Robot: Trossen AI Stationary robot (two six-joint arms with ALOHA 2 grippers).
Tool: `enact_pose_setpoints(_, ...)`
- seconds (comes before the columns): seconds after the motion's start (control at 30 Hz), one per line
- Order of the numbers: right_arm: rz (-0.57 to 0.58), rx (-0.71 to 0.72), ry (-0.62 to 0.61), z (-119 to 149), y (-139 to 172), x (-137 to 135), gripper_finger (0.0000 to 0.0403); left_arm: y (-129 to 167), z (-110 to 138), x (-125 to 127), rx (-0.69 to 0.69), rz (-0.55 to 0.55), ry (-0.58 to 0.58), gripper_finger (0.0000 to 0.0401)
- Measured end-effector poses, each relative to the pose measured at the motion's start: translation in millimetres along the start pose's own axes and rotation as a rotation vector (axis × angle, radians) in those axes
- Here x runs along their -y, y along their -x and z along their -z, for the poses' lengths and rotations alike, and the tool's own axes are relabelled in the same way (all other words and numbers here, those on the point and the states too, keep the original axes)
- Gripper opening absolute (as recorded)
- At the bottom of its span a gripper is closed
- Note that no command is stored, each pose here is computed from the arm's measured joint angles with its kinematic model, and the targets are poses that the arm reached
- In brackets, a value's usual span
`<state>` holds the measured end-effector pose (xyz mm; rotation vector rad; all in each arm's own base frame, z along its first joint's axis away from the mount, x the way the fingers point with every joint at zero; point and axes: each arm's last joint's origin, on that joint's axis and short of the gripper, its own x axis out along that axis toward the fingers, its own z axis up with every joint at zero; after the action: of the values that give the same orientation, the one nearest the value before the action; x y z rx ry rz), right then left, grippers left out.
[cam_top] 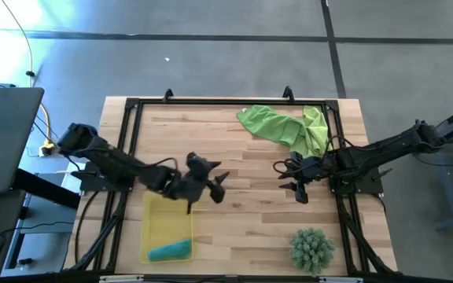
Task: Roll microfiber towels into tight, uniform cylinder then place into a basket
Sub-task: Roll the green microfiber towel
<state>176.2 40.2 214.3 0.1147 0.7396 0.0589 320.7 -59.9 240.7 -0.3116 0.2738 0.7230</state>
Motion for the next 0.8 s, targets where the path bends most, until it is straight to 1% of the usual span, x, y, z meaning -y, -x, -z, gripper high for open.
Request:
enact_pose_setpoints(0.17, 0.000, 0.000, 0.000, 0.0, 0.0, 0.0, 0.0146, -35.9, 9.0, -3.9, -0.076, 0.066, 0.035, 0.0218)
enact_pose_setpoints(0.27, 0.000, 0.000, 0.000, 0.0, 0.0, 0.0, 0.0146, -55.7, 9.6, -7.1, -0.075, 0.110, 0.032, 0.0218)
enact_pose_setpoints(0.4, 0.000, 0.000, 0.000, 0.0, 0.0, 0.0, 0.0146, -82.8, 10.9, -17.5, -0.092, 0.182, -0.073, 0.0218)
enact_pose_setpoints(0.47, 0.000, 0.000, 0.000, 0.0, 0.0, 0.0, 0.0146, -95.8, 10.1, -25.1, -0.087, 0.195, -0.099, 0.0218)
enact_pose_setpoints(0.67, 0.002, 0.023, -0.001, -2.1, 0.0, -0.3, 0.0146, -131.1, 6.5, -54.1, -0.034, 0.116, -0.096, 0.0218)
enact_pose_setpoints(0.73, 0.008, 0.068, 0.008, -6.2, 0.2, -0.7, 0.0146, -141.3, 8.4, -65.2, -0.044, 0.083, -0.092, 0.0218)
enact_pose_setpoints(0.8, 0.020, 0.135, 0.034, -12.3, 0.8, -1.4, 0.0146, -150.1, 9.9, -73.6, -0.048, 0.076, -0.068, 0.0218)
